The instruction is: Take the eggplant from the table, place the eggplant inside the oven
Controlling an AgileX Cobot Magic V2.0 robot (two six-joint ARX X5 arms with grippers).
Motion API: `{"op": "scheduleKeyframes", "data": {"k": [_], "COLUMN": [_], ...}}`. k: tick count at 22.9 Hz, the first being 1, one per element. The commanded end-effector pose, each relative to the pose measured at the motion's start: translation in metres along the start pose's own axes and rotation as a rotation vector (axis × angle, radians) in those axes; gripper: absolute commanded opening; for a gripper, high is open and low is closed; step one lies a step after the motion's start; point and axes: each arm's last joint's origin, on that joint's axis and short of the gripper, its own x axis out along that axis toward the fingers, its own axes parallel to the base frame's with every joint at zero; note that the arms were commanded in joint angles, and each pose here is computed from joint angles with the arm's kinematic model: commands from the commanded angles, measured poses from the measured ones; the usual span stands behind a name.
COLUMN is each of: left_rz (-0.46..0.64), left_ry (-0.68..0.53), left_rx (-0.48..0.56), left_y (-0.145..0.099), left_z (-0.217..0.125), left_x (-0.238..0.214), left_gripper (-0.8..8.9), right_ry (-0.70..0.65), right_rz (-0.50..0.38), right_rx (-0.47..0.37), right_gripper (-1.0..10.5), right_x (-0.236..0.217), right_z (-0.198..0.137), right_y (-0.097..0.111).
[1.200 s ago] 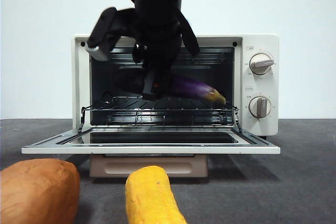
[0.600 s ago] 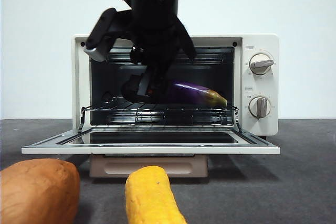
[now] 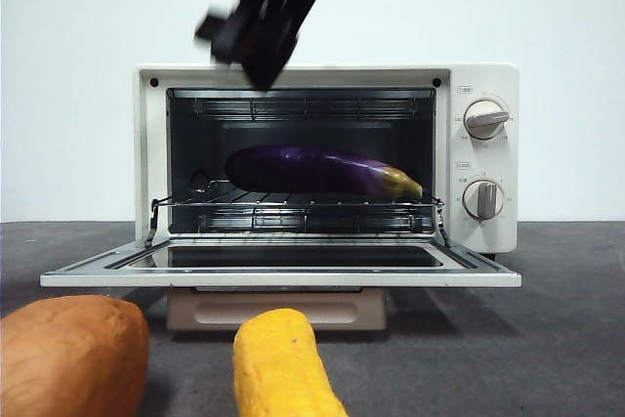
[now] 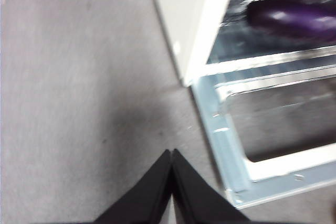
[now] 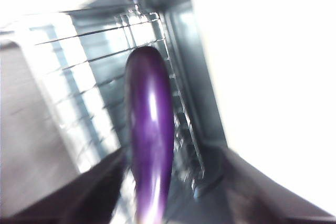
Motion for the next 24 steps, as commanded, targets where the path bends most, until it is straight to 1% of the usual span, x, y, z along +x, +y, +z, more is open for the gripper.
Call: {"op": "scheduleKeyframes", "data": {"k": [1,2,3,6,8,11,17,21,24], "left_rz": [-0.024,-0.057,-0.088,-0.161,-0.233,-0.297,-0.329,-0.359,-0.408], "left_ry": [0.018,0.036,0.057,0.136,0.200,0.261,0.381,0.439,0.478], "left_rx": [-0.041,-0.053,-0.064,-0.101,-0.139,-0.181,-0.243,-0.276,-0.303], "left_y": [0.003,0.005,0.006,0.011,0.016,0.021,0.030,0.034,0.034], "left_z": [-0.003,-0.003,-0.003,-0.003,-0.006,-0.010,-0.023,-0.032,-0.039], "left_x": [0.014,0.021,0.028,0.051,0.069,0.088,0.126,0.146,0.158], "left_gripper": [0.06,0.06,0.06,0.06,0.06,0.06,0.06,0.06,0.06], "right_ry": [-0.025,-0.036,-0.045,-0.074,-0.098,-0.142,-0.253,-0.316,-0.354], "right_rz": [0.081,0.116,0.131,0.129,0.122,0.110,0.079,0.066,0.057], "right_rx": [0.132,0.164,0.195,0.288,0.371,0.453,0.596,0.673,0.714], "right_gripper": [1.7,1.2,0.9,0.1,0.0,0.0,0.0,0.0,0.0], "right_x": [-0.034,-0.052,-0.067,-0.106,-0.129,-0.151,-0.189,-0.208,-0.219], "right_z": [-0.004,-0.011,-0.017,-0.040,-0.058,-0.076,-0.110,-0.130,-0.144], "right_y": [-0.011,-0.019,-0.028,-0.055,-0.072,-0.089,-0.115,-0.127,-0.133]}}
